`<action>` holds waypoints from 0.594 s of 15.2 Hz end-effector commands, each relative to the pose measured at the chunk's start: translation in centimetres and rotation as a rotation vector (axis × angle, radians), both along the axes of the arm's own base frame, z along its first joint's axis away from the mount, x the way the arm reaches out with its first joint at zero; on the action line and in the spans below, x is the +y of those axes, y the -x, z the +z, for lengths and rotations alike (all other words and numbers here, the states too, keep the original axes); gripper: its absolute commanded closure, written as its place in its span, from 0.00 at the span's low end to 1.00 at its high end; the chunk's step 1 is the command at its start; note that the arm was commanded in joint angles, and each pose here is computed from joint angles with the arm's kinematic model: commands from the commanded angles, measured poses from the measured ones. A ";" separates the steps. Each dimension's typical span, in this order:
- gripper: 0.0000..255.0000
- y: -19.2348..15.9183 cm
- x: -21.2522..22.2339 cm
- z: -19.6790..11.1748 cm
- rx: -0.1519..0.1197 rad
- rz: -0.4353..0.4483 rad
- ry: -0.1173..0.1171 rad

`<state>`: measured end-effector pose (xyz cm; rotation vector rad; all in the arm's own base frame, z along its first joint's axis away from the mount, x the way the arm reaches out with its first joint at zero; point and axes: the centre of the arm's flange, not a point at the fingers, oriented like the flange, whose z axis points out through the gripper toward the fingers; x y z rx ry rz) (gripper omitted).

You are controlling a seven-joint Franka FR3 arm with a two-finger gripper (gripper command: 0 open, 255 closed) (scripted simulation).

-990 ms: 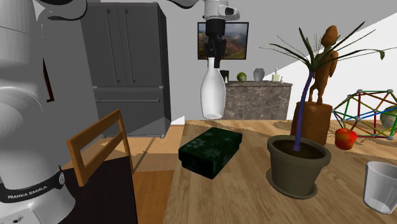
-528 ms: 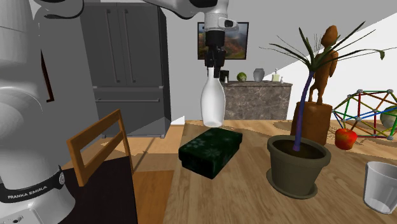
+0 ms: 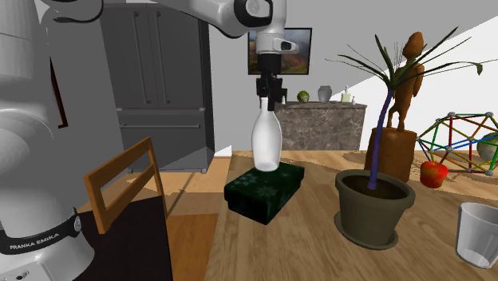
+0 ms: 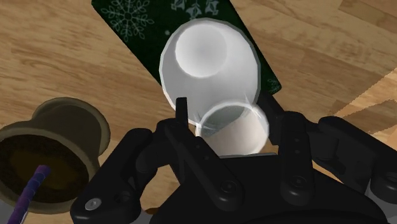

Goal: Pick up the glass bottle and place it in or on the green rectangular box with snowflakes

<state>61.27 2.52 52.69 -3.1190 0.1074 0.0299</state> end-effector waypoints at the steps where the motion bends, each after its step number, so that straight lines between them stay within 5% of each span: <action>1: 1.00 0.0 0.0 -1.0 -0.001 0.000 0.000; 9: 1.00 0.0 0.0 -2.3 -0.001 0.000 0.000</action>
